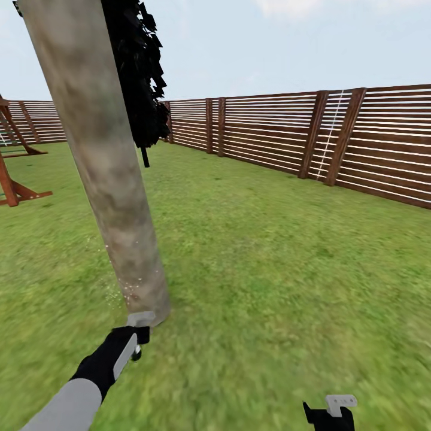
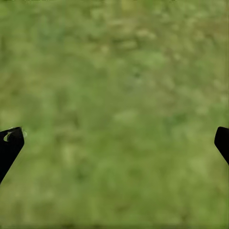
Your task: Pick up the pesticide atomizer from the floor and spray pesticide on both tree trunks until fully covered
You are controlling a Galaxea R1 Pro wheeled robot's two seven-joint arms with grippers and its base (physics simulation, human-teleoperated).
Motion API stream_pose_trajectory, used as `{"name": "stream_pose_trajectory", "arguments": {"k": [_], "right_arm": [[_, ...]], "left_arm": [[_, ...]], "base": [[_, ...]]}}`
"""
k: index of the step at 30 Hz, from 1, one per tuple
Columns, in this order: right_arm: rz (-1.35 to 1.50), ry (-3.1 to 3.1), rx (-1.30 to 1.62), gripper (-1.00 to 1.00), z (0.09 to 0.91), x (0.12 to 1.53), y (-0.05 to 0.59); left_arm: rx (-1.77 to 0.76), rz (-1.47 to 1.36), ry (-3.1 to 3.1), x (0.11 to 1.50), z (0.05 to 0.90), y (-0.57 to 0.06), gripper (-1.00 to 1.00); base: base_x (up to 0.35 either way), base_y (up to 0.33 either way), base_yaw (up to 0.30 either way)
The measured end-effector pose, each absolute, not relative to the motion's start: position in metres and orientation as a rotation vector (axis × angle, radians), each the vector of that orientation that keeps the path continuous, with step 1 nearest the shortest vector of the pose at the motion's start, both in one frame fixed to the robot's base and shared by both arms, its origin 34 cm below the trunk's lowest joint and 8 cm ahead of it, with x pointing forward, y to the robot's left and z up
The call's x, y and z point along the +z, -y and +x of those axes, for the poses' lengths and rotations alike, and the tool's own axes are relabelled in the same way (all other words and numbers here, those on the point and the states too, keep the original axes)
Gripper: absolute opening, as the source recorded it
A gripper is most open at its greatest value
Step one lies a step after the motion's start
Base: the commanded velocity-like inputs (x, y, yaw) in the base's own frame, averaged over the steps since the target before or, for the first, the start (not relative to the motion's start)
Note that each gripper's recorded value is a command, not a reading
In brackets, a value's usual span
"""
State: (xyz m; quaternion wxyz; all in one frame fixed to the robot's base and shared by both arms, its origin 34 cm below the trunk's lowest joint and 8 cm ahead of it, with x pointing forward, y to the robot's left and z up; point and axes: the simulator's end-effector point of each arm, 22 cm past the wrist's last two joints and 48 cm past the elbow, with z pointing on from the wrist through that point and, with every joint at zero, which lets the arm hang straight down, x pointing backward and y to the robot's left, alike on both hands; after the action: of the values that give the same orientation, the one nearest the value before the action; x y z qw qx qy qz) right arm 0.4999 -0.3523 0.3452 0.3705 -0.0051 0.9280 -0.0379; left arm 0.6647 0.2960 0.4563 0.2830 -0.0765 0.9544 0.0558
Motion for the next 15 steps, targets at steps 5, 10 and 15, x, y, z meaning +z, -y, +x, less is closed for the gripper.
{"name": "stream_pose_trajectory", "arguments": {"k": [5, 10, 15], "right_arm": [[-0.013, -2.380, -0.098, 1.00, 0.500, 0.345, 0.352], [-0.013, -2.381, -0.097, 1.00, 0.500, 0.345, 0.352], [-0.014, -2.380, -0.096, 1.00, 0.500, 0.345, 0.352]], "left_arm": [[0.145, -0.188, -2.553, 0.500, 0.698, -0.298, -1.00], [0.168, -0.274, -2.516, 0.517, 0.705, -0.339, -1.00], [0.067, -0.231, -2.483, 0.548, 0.723, -0.284, -1.00]], "base": [[0.000, 0.000, 0.000], [0.000, 0.000, 0.000], [0.000, 0.000, 0.000]]}}
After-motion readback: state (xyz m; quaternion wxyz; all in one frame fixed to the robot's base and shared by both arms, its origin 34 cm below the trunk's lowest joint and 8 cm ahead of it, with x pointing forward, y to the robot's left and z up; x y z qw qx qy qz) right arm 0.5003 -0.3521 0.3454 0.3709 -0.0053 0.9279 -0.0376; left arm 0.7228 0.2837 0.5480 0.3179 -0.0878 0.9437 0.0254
